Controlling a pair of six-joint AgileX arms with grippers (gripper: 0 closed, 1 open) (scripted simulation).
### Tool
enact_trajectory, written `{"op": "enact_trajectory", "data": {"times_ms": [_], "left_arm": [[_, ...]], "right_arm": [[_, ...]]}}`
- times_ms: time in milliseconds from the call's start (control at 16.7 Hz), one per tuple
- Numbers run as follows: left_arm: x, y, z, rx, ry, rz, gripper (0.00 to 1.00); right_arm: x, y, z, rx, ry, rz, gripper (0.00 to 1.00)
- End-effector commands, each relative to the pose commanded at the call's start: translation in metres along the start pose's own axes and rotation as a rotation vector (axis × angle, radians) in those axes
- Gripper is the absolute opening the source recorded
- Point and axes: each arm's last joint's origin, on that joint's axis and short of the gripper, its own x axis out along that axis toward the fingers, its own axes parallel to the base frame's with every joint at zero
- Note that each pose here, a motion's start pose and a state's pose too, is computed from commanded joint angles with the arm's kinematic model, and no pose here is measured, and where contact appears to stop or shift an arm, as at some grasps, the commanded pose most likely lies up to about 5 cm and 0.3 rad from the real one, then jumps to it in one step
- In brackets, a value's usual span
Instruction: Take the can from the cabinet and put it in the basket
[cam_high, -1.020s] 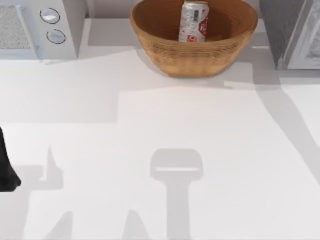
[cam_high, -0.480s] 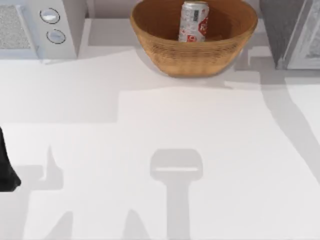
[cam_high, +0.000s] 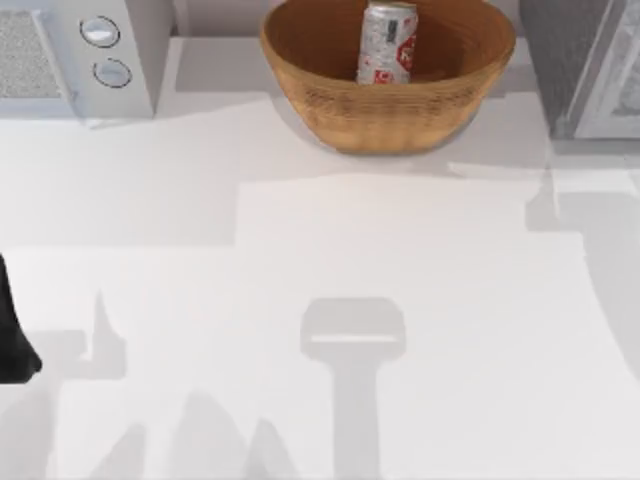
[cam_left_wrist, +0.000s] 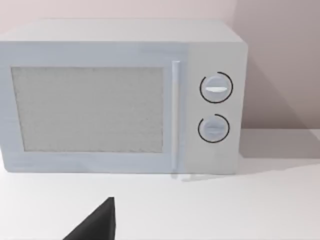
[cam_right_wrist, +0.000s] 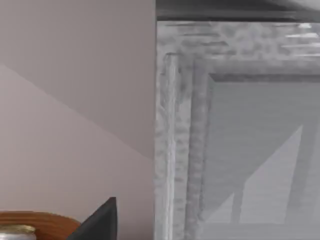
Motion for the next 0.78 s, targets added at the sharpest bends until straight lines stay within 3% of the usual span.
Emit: {"op": "enact_trajectory", "data": {"times_ms": [480, 780], "left_arm": [[0.0, 0.0, 0.0, 0.0, 0.0, 0.0, 1.0], [0.0, 0.0, 0.0, 0.0, 0.0, 0.0, 1.0]], "right_arm": [[-0.05, -0.023, -0.168, 0.008, 0.005, 0.008, 1.0], [-0.053, -0.027, -0.229, 0.012, -0.016, 0.015, 1.0]]}}
